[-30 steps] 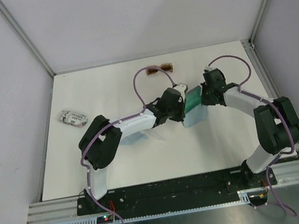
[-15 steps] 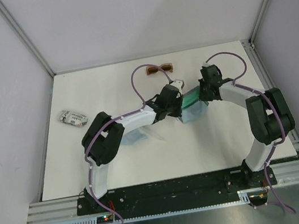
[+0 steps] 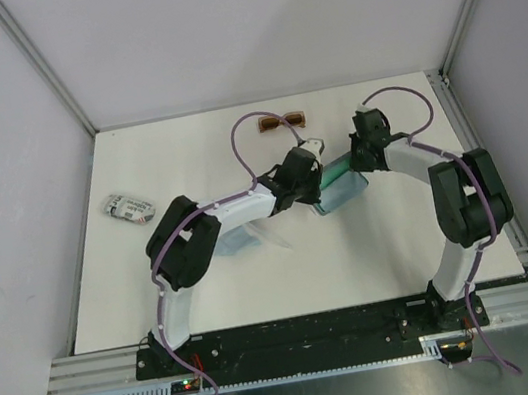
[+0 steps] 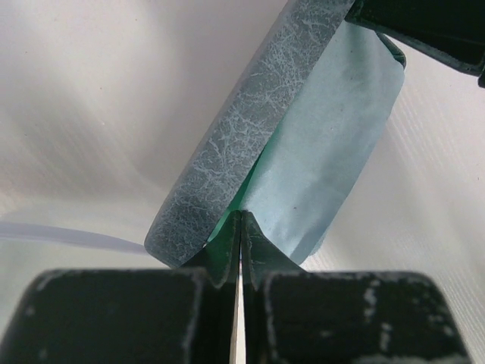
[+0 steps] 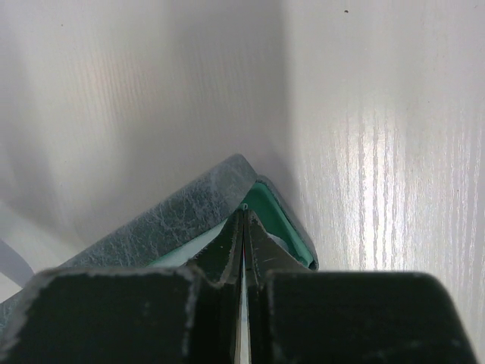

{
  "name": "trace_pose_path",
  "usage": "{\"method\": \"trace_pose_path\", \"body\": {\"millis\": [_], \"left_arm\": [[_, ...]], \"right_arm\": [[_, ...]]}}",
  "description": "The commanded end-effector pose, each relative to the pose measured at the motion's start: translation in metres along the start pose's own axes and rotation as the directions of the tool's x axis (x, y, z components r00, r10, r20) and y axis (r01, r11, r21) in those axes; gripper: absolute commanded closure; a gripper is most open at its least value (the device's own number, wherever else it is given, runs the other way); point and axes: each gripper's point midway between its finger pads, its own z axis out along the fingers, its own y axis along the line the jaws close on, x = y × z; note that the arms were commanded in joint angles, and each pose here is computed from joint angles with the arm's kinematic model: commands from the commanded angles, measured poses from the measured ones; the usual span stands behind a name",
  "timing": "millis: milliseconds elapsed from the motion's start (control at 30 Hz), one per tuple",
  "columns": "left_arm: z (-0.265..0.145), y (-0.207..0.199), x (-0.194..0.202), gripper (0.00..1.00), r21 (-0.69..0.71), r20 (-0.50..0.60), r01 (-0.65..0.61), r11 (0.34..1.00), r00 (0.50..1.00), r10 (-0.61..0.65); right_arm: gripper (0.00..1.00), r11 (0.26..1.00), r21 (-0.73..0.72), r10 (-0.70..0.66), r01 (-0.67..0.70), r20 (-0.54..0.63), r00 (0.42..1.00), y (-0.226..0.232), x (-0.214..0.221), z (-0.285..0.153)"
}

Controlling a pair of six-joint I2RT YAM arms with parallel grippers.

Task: Organize the sunglasses
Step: Place the folded cleaning cloth in the sunglasses case.

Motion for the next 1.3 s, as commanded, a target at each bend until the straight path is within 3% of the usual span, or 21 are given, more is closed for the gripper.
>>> {"method": "trace_pose_path", "body": {"millis": [0,467,933,1267], "left_arm": [[0.001,0.004,-0.023,1.0,-0.023,0.057,0.012,1.0,0.998,-0.01],[0.007,0.008,-0.02,0.98,-0.033,0.051,0.006,0.999,0.999,-0.004],[-0.012,-0.002,-0.026,0.71,-0.017,0.073,-0.008,1.0,0.997,0.009],[-0.038,-0.005,-0.025,0.66,-0.014,0.092,-0.004,1.0,0.996,0.005]], "right_arm": [[1.0,1.0,-0.022,0.009,-0.008,0.052,0.999,0.007,-0.021,0.005],[1.0,0.999,-0.028,0.021,-0.02,0.031,0.999,0.008,-0.017,0.017],[0.84,0.999,-0.018,0.028,-0.027,0.061,0.998,0.008,-0.028,-0.004],[0.76,0.999,0.026,0.032,-0.034,0.075,0.997,0.001,-0.027,-0.022]]}}
